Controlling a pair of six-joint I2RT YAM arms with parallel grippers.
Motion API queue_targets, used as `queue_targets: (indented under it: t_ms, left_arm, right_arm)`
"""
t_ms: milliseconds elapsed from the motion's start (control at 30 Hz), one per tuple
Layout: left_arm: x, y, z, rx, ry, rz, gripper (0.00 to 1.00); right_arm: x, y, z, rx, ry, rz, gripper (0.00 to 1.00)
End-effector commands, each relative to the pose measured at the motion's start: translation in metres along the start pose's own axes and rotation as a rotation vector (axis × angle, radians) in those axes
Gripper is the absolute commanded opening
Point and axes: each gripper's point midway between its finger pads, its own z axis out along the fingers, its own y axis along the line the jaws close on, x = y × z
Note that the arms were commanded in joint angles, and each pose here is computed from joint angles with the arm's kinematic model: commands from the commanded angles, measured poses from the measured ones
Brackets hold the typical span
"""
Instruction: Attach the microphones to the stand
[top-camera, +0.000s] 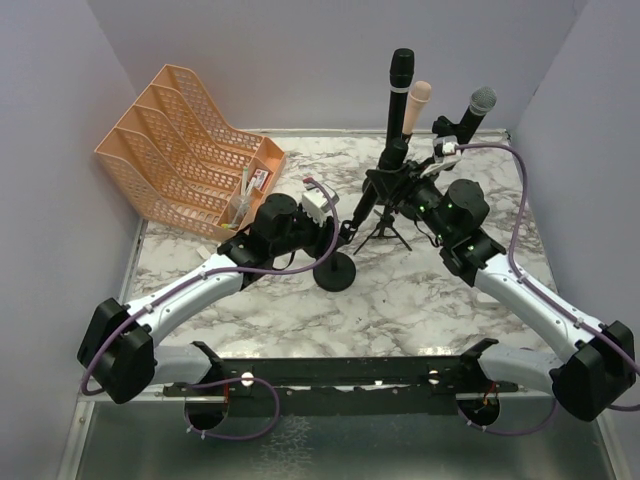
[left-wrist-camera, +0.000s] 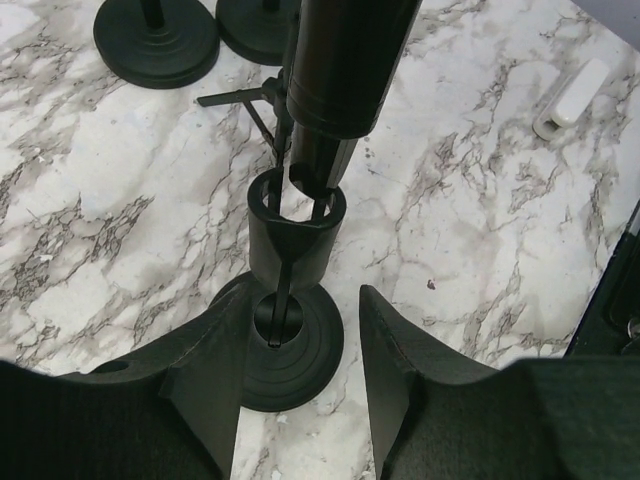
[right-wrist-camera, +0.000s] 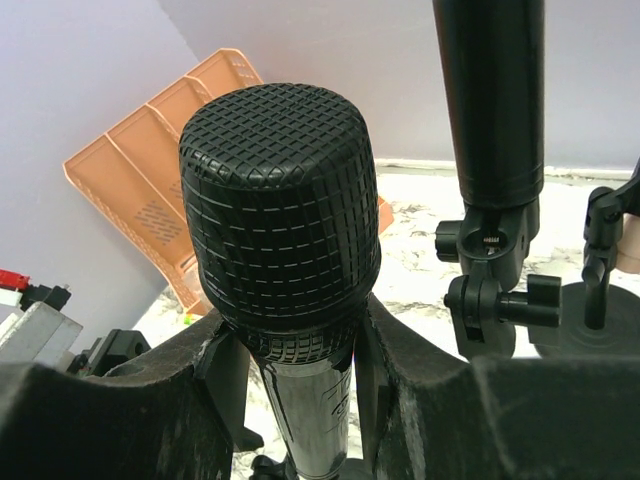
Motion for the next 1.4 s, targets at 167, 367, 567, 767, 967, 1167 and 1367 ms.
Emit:
queue_targets:
  t_ms: [167,367,567,767,967,1167,1367]
  left_arm:
    - [0.013,0.013,0.004,-0.053,0.035,0.046,0.46]
    - [0.025,0.017,0.005,-0.065,0.08,0.06,0.36]
    - [0.038,0.019,0.006,-0.075,0.123,0.052,0.33]
    - [0.042,0.019,0.007,-0.071,0.139,0.067,0.34]
    - [0.043,0.012,0.013,-0.032,0.134,0.067,0.36]
    - [0.043,0.011,0.017,-0.018,0.109,0.073,0.41]
    - [0.044,0.013,0.022,-0.015,0.106,0.102,0.24]
  right_arm:
    - [0.018,0.011,0.004,-0.091,0.034,0.026,0.01]
    - [0.037,0.011,0.003,-0.105,0.088,0.05,0.01]
    - [0.063,0.009,-0.003,-0.122,0.157,0.066,0.01]
    - [0.083,0.004,-0.012,-0.135,0.203,0.046,0.01]
    - [0.09,-0.013,-0.015,-0.088,0.197,-0.064,0.01]
    - [0.087,-0.007,-0.014,-0.132,0.186,-0.103,0.01]
    - [0.108,0.013,-0.019,-0.237,0.267,0.001,0.01]
